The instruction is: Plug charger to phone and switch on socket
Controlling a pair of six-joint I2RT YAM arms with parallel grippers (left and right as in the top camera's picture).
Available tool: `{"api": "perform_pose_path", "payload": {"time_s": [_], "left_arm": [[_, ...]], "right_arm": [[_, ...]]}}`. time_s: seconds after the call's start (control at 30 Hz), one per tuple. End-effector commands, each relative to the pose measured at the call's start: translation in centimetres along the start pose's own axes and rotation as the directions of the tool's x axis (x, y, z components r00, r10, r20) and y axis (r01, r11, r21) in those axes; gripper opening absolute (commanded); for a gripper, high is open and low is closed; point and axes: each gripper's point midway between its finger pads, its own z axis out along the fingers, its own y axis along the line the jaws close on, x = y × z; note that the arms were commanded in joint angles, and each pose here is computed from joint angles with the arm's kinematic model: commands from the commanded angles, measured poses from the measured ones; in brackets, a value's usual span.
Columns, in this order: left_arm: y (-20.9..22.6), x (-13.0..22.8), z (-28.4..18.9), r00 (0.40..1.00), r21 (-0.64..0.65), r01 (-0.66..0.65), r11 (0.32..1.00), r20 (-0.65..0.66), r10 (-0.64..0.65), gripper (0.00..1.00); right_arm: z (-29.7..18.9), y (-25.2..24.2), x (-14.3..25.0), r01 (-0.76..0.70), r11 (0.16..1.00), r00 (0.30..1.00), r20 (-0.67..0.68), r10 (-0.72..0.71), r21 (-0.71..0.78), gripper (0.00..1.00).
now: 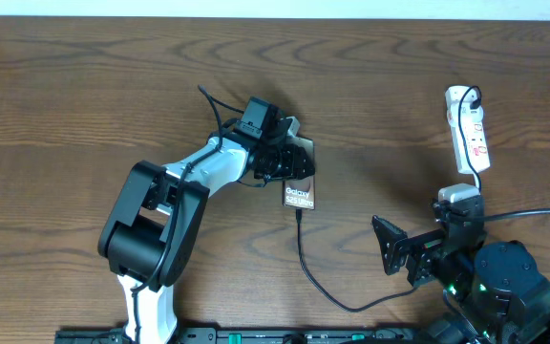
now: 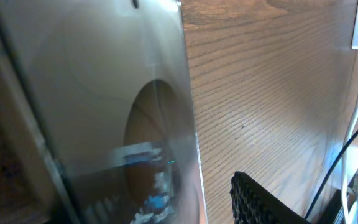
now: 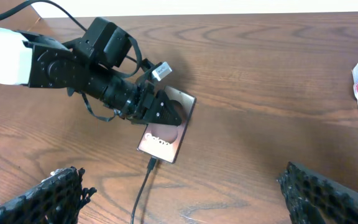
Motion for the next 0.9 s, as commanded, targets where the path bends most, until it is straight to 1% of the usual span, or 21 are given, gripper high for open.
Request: {"api": "perform_pose_path", "payload": {"time_s": [0.0,0.2,0.43,0.5,0.87], "left_arm": [[6.8,3.3,1.9,0.995,-0.229,0.064,0.971,-0.059,-0.080,0.55],[7.1,2.5,1.4,0.994,-0.230,0.090,0.969,-0.039,-0.101,0.58],[9.3,2.1,0.1,0.988,-0.284,0.145,0.948,-0.016,-0.156,0.58],[9.6,2.3,0.0,0.987,-0.301,0.147,0.942,-0.017,-0.160,0.58],[9.6,2.3,0.0,0.987,-0.302,0.147,0.942,-0.016,-0.159,0.58]], "right_arm": [[-0.2,-0.3,-0.5,-0.015,1.000,1.000,0.016,0.015,0.014,0.99],[-0.2,-0.2,-0.4,-0.015,1.000,1.000,0.014,0.015,0.011,0.99],[-0.2,-0.2,-0.4,-0.015,1.000,1.000,0.014,0.015,0.011,0.99],[-0.1,-0.2,-0.4,-0.015,1.000,1.000,0.014,0.015,0.011,0.99],[0.2,-0.2,-0.2,-0.020,1.000,1.000,-0.001,0.020,0.016,0.99]]}}
